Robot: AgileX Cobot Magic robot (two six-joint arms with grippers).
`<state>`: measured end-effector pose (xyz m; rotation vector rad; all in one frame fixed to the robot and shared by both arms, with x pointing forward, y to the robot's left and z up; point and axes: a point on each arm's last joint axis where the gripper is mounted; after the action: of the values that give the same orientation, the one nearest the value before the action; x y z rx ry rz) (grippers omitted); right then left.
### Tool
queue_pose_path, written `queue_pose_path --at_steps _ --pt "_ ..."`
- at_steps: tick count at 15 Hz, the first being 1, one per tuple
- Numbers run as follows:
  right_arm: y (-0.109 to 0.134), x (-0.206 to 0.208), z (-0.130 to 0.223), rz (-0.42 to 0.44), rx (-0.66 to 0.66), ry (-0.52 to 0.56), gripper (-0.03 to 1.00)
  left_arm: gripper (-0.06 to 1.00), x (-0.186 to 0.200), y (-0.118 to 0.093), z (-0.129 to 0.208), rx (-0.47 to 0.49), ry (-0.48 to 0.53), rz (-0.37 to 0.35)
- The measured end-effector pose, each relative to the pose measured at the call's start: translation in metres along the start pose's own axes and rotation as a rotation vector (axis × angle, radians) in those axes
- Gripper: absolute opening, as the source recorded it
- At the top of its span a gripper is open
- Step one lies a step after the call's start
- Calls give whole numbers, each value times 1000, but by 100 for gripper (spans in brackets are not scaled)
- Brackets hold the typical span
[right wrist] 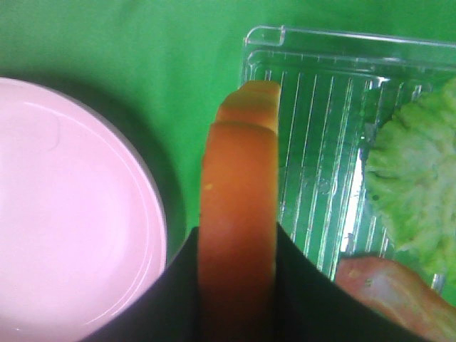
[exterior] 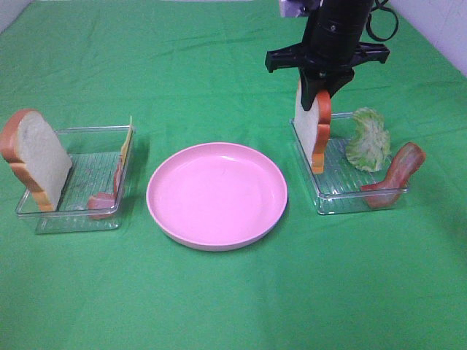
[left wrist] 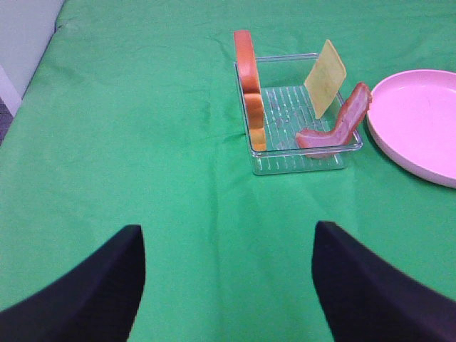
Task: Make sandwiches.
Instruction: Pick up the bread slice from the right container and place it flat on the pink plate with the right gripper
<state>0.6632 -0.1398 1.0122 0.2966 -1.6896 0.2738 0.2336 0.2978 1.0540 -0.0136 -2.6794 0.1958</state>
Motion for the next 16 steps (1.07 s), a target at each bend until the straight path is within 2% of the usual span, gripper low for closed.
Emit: queue_pose_path --at_steps 3,4,6,7,8,9,10,11,14,15,16 --pt "0 56 10 -10 9 -123 20 64 0 0 0 0 0 0" --pt "4 80 16 -53 32 -175 20 64 0 0 0 0 0 0" --pt "11 96 21 -133 63 -213 20 64 0 0 0 0 0 0" --pt "24 97 28 -268 99 -203 20 64 0 0 0 0 0 0" --pt "24 97 28 -268 99 -203 20 64 0 0 0 0 0 0" --pt "29 89 32 -328 111 -173 20 64 0 0 0 0 0 0" --pt "38 63 42 -442 123 -84 20 64 0 0 0 0 0 0" --pt "43 49 49 -496 127 -41 20 64 0 0 0 0 0 0" --pt "56 16 56 -669 72 -46 20 64 0 0 0 0 0 0" --pt "56 16 56 -669 72 -46 20 64 0 0 0 0 0 0" --pt "61 0 55 -734 38 -55 20 64 0 0 0 0 0 0"
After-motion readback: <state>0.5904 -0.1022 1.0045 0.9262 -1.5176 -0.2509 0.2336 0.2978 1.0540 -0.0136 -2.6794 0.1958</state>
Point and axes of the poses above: a point on each arm's last joint axis where the gripper is mounted, x pointing back along that axis away from the gripper, y along the wrist's bending axis when the last joint is at zero, z = x × y, and after that the axes turned 7 degrees about x, right-handed
